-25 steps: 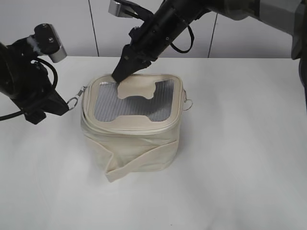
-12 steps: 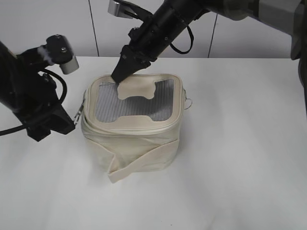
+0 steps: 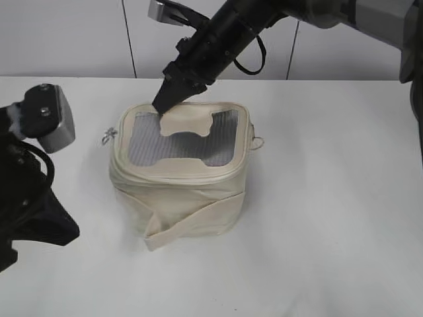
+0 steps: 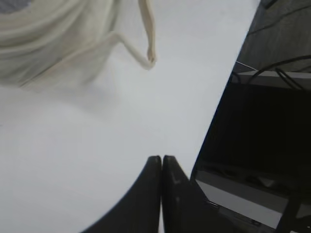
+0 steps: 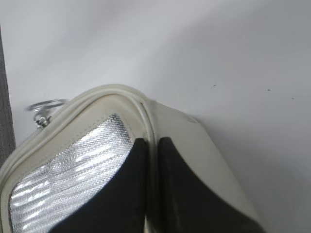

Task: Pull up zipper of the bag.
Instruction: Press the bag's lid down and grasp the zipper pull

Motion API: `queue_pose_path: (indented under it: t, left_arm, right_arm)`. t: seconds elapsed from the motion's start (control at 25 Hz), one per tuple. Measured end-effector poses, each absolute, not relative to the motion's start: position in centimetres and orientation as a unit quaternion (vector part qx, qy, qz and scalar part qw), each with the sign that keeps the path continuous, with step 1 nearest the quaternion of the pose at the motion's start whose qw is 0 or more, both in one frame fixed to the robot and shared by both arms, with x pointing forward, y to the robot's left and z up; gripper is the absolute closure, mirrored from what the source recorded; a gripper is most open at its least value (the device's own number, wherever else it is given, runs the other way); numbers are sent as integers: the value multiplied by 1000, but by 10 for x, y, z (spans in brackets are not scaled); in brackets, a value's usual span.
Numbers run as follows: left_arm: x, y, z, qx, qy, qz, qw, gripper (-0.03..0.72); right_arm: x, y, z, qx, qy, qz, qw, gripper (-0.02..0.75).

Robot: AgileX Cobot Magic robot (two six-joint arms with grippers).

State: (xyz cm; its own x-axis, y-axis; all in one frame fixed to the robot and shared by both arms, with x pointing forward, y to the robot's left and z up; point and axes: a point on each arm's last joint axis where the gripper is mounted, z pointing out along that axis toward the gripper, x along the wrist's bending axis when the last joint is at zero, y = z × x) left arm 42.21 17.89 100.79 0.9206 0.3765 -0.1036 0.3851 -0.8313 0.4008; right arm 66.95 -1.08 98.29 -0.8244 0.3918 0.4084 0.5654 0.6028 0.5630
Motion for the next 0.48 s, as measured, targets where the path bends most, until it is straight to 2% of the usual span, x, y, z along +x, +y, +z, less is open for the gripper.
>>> queue_pose_path:
  t: [0.2,0.36,0.4,0.48]
  left_arm:
    - [418,178,1017,949,204,7,239,697]
    - [433,176,1021,933,219,82,271,682]
    - [438,176,1023,927,223,109,281,649]
    - [447,177,1025,916,226,157,291,490]
  right_arm:
    - [671,-12,983,-280,-884,-354,122,698]
    - [671,-12,983,-280,-884,-354,122,698]
    - [671,-12,983,-280,-884,-354,122,698]
    - [671,-12,983,-280,-884,-354,122,698]
